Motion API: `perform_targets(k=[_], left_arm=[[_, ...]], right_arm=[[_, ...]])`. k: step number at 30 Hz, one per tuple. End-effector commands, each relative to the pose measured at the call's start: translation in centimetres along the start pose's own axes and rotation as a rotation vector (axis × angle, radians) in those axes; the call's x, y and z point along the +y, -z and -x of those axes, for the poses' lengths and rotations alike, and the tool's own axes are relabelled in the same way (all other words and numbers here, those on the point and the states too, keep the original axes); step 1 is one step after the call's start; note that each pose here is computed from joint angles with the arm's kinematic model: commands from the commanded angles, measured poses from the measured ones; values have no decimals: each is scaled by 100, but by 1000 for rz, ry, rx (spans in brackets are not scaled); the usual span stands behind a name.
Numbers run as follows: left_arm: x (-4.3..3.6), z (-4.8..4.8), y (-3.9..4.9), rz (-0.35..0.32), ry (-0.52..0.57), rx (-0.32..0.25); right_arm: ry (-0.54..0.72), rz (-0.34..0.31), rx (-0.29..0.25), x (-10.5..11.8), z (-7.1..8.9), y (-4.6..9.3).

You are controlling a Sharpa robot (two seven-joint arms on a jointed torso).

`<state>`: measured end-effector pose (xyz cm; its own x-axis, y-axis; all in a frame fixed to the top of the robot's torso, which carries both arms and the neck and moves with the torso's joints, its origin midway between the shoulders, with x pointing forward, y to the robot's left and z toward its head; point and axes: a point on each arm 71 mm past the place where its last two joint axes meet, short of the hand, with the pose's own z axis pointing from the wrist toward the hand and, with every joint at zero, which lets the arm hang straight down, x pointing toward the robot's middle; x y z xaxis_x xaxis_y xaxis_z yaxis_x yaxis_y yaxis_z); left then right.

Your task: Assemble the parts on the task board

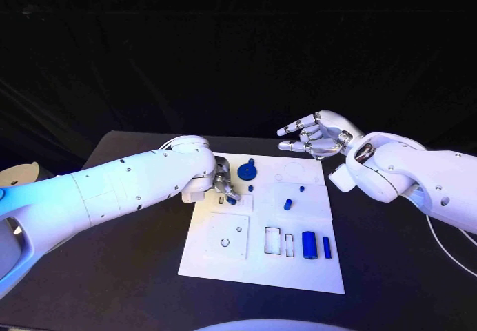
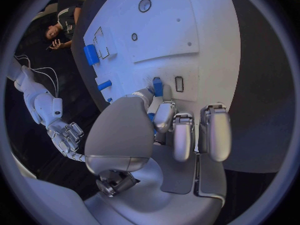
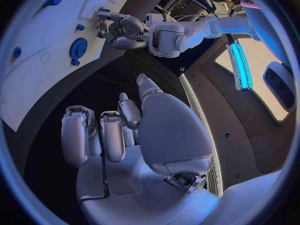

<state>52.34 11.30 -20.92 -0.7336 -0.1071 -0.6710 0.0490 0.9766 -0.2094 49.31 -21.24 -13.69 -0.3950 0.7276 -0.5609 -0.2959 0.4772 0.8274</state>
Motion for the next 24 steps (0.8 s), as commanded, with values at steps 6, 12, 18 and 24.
perform_targets(k=[6,12,18,24], left_arm=[[20,-58,-5,23,-31,28],[16,-62,-1,24,-20,22],[22,-64,-2,26,-9,22],[18,-61,-19,27,14,24]], right_arm=[[3,10,18,6,-16,4],[3,10,18,6,-15,7],[3,10,17,5,-11,12],[3,10,17,7,-10,16]])
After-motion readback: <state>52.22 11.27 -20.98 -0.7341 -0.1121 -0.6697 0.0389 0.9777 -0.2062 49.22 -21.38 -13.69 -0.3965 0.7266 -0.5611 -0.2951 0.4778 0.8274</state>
